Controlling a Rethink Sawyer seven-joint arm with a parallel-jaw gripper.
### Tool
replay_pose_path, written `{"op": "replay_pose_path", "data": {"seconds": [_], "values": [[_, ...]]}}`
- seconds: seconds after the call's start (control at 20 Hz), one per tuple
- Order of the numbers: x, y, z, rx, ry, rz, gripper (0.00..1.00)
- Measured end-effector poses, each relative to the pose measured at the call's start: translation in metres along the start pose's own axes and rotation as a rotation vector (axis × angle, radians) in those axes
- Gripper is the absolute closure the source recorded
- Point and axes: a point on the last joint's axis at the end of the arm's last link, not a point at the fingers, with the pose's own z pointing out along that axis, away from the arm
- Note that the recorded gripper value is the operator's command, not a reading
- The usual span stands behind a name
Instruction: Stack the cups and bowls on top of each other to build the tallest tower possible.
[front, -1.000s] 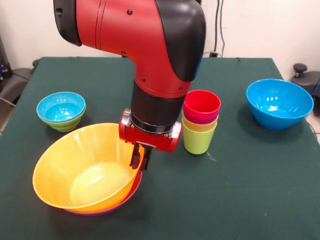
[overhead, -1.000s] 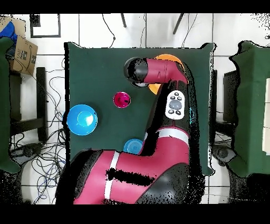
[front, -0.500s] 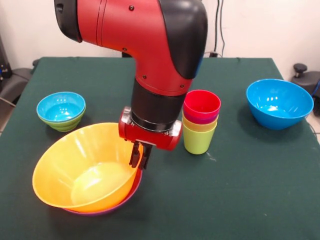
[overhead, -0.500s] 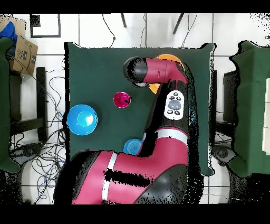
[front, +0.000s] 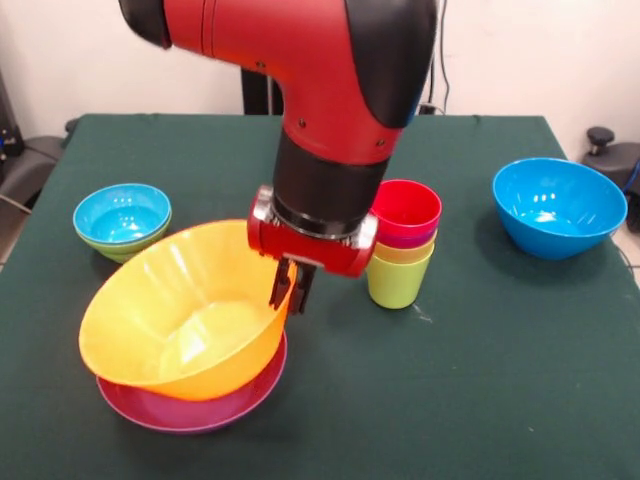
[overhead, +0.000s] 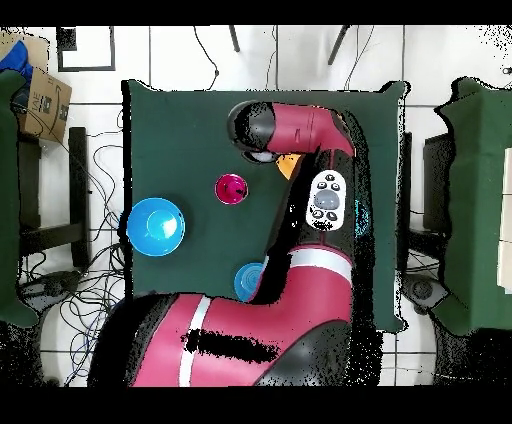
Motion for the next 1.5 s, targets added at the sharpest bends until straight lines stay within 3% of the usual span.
{"op": "replay_pose_path", "data": {"seconds": [0.15,0.35,0.55,0.95,1.2,1.5], "values": [[0.000,-0.002,-0.014,0.004,0.025,0.005,1.00],[-0.001,-0.010,-0.049,0.019,0.070,0.017,1.00],[-0.004,-0.022,-0.080,0.031,0.087,0.032,1.00],[-0.010,-0.033,-0.117,0.045,0.061,0.045,1.00],[-0.007,-0.027,-0.135,0.061,0.057,0.037,1.00],[0.003,0.000,-0.158,0.071,0.066,0.030,1.00]]}}
